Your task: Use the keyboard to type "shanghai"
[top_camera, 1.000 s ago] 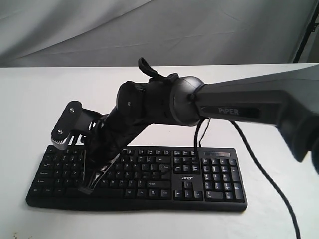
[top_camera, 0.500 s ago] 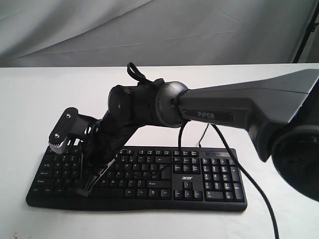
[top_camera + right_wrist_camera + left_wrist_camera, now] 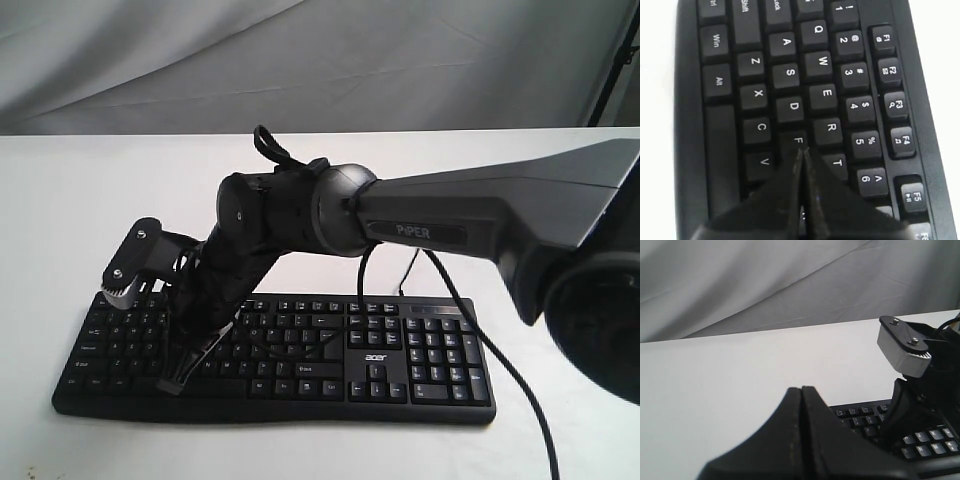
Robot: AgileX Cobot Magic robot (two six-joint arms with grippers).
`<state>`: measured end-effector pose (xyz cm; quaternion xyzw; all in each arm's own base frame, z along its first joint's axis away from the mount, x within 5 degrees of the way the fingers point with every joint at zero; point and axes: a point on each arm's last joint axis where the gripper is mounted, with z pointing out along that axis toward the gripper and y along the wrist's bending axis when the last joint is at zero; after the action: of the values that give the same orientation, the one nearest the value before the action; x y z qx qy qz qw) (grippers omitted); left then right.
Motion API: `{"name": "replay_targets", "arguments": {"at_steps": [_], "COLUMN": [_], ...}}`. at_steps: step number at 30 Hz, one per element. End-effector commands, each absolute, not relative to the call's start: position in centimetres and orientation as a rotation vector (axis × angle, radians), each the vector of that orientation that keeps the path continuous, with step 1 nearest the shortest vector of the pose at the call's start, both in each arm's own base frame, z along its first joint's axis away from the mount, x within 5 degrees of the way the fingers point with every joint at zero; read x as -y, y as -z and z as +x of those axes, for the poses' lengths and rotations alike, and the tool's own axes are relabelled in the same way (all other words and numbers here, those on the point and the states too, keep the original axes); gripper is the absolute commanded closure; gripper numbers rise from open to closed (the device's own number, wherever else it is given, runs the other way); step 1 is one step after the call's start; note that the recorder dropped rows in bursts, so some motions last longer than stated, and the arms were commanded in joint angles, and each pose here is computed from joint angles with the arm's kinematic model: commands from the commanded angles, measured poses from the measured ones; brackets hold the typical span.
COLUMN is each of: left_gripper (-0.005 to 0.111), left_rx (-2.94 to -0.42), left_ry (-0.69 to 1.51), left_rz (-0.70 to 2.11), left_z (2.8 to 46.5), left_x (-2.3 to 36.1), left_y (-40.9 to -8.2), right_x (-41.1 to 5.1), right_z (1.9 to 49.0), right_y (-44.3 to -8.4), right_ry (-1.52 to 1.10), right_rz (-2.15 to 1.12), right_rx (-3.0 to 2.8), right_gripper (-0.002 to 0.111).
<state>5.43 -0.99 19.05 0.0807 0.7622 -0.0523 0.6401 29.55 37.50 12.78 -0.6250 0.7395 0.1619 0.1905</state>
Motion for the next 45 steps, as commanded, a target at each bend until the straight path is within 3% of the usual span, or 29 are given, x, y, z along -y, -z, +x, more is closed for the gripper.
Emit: {"name": "replay_targets", "arguments": {"at_steps": [1, 16, 23, 45], "left_gripper": [0.107, 0.107, 0.107, 0.107], "left_rx": [-1.735, -1.735, -1.735, -1.735], "left_ry": [0.124, 0.124, 0.124, 0.124], "left_rz": [0.185, 0.185, 0.185, 0.185], "left_z": [5.4, 5.4, 5.4, 5.4], "left_x": [1.0, 1.0, 1.0, 1.0], "left_y": [-19.0, -19.0, -19.0, -19.0], "right_x": [-37.4, -37.3, -37.2, -35.5], "right_z": [29.9, 29.9, 29.9, 29.2], "right_y": [-12.9, -11.9, -14.9, -14.3], "right_ry": [-0.444, -0.435, -0.43, -0.363], "right_rz": [-1.75, -1.762, -1.736, -1.709], "right_rx": [-2.077, -2.093, -2.031, -2.037], "right_gripper": [0.108, 0.108, 0.108, 0.108]}}
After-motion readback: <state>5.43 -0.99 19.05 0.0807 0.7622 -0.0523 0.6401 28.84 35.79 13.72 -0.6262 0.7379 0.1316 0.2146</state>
